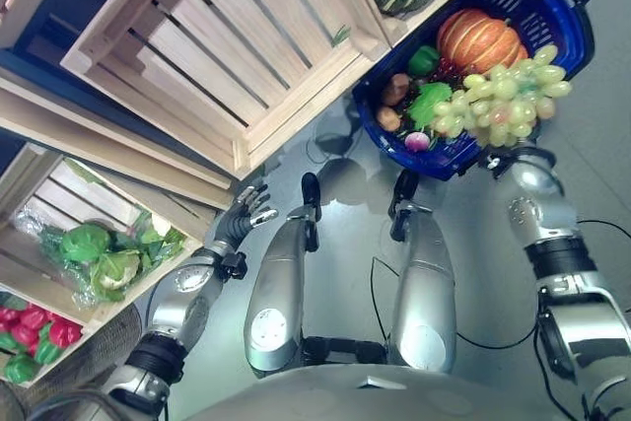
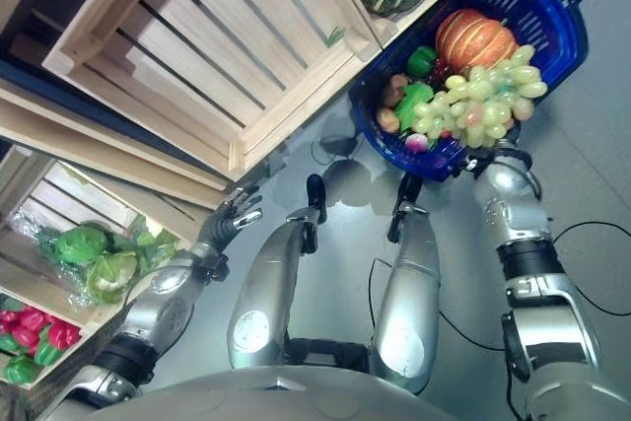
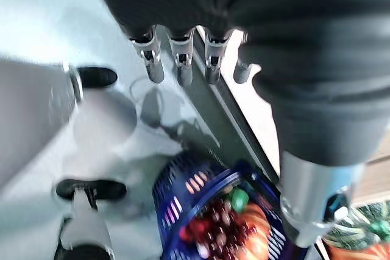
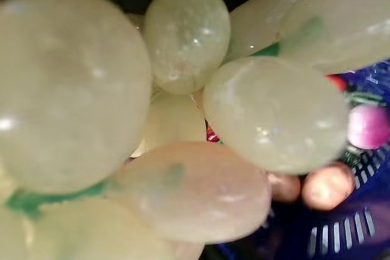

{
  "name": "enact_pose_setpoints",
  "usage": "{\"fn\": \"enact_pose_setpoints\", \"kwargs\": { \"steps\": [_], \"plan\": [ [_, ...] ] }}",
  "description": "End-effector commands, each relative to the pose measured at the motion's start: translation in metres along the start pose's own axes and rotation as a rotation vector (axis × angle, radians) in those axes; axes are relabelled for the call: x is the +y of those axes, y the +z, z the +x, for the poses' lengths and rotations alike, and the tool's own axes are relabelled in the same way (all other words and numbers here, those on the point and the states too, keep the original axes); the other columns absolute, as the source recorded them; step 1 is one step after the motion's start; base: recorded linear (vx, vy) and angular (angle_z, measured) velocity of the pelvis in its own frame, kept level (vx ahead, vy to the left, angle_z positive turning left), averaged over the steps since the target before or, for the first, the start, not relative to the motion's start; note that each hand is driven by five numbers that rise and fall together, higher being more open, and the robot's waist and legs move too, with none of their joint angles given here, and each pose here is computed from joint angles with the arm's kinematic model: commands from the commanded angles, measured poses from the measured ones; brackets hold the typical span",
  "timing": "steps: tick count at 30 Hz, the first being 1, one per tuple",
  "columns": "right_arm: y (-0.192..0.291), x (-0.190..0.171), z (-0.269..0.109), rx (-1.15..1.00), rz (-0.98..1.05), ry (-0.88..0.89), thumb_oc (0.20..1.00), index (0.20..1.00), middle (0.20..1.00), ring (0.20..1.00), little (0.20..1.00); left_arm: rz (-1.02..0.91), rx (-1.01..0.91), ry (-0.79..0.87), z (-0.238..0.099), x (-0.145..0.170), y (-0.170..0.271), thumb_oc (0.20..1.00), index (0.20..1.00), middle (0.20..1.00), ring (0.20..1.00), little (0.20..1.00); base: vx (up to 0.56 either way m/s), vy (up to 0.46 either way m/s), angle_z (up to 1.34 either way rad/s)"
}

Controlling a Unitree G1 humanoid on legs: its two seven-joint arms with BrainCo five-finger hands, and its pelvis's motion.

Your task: Pick up fruits and vegetables into the basket

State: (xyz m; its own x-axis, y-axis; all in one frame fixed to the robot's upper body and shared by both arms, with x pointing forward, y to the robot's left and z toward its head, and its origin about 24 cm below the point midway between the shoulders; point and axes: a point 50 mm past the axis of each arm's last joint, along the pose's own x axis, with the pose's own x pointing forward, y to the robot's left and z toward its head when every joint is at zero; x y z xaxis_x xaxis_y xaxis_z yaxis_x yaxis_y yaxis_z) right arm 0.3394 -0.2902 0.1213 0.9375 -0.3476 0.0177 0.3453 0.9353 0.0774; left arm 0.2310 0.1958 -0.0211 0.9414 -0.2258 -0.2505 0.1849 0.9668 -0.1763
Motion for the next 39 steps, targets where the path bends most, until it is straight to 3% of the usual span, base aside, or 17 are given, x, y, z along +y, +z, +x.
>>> {"fn": "enact_pose_setpoints", "kwargs": {
  "steps": [1,12,26,27,28,34,39],
  "plan": [
    [0.029,-0.024,0.009,-0.046,0.071,-0.009,0.200,0.200,0.200,0.200,0.200,0.000,0.098,0.011,-0.022,0.002,-0.030,1.000,1.000,1.000,1.000,1.000,0.00,-0.057,0.15],
    [0.026,-0.062,0.026,0.174,0.291,-0.069,0.200,0.200,0.200,0.200,0.200,-0.106,0.345,0.090,-0.063,0.015,-0.094,1.000,1.000,1.000,1.000,1.000,0.00,-0.045,0.10],
    [0.006,-0.080,0.020,0.374,0.426,-0.014,0.200,0.200,0.200,0.200,0.200,-0.171,0.286,0.171,-0.067,0.023,-0.093,1.000,1.000,1.000,1.000,1.000,0.00,-0.018,0.02],
    [0.006,-0.082,0.021,0.350,0.420,-0.022,0.658,0.658,0.658,0.658,0.658,-0.168,0.277,0.178,-0.066,0.024,-0.091,1.000,1.000,1.000,1.000,1.000,0.00,0.000,0.00],
    [0.007,-0.083,0.021,0.316,0.407,-0.028,1.000,1.000,1.000,1.000,1.000,-0.151,0.261,0.181,-0.063,0.025,-0.087,1.000,1.000,1.000,1.000,1.000,0.00,0.000,0.00],
    [0.013,-0.082,0.024,0.201,0.176,-0.021,1.000,1.000,1.000,1.000,1.000,-0.121,0.197,0.188,-0.058,0.028,-0.076,1.000,1.000,1.000,1.000,1.000,0.00,0.000,0.00],
    [0.016,-0.081,0.020,0.039,-0.107,-0.180,1.000,1.000,1.000,1.000,1.000,-0.118,0.145,0.235,-0.057,0.031,-0.070,1.000,1.000,1.000,1.000,1.000,-0.02,0.025,0.00]
  ]
}}
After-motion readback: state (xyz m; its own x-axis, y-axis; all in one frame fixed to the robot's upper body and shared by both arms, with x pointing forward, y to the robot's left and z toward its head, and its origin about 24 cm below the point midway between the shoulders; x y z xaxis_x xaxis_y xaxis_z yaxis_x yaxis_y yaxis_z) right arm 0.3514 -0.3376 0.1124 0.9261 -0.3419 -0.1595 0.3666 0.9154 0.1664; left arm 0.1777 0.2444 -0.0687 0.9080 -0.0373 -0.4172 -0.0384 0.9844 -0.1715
